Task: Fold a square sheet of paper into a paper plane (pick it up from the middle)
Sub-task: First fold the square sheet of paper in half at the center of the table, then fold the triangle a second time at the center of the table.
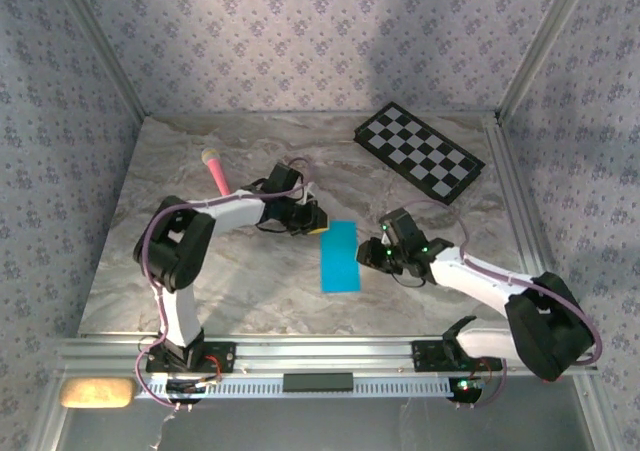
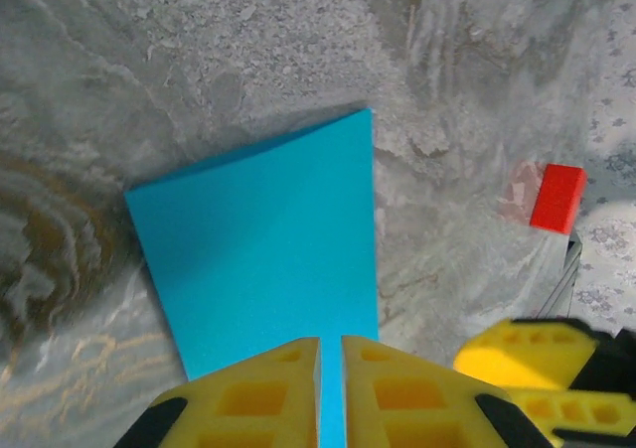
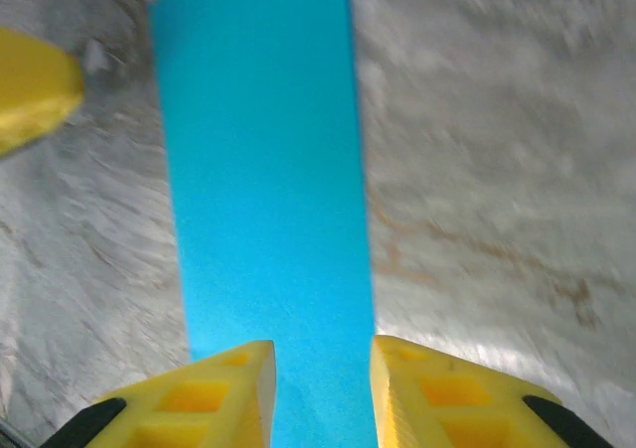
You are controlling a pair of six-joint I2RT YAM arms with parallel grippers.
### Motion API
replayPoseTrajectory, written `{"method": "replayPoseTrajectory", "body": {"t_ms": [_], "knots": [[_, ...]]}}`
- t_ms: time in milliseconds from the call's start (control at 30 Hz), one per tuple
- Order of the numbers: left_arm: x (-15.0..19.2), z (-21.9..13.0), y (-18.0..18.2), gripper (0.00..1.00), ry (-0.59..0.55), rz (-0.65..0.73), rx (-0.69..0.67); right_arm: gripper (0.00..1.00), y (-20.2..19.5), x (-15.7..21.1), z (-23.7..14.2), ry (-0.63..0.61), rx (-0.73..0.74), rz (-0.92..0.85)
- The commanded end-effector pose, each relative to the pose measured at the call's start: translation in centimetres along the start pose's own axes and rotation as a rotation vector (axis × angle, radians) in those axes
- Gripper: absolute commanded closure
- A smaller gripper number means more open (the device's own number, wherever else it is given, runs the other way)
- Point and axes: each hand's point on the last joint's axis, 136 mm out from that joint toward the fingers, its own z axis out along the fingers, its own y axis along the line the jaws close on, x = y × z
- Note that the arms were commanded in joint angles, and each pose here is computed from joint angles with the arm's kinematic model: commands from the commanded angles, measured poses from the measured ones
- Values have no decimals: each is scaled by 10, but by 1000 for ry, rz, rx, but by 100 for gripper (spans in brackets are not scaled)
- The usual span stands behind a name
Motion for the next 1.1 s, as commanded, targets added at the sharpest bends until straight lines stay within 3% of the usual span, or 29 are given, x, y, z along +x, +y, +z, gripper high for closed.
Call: {"method": "replayPoseTrajectory", "body": {"t_ms": [0, 333, 567, 900, 1067], "knots": [[-2, 8, -9, 85, 32, 0, 13, 70, -2, 10, -1, -2, -9, 92], [-3, 29, 2, 85, 71, 19, -45, 71, -6, 35, 5, 70, -8, 111], [7, 39, 34, 86, 91, -15, -109, 70, -8, 49, 7, 126, 8, 115], [9, 34, 54, 86, 90, -31, -110, 63, -9, 64, 11, 189, 5, 132], [8, 32, 54, 86, 93, -25, -105, 63, 10, 58, 14, 173, -80, 127]]}}
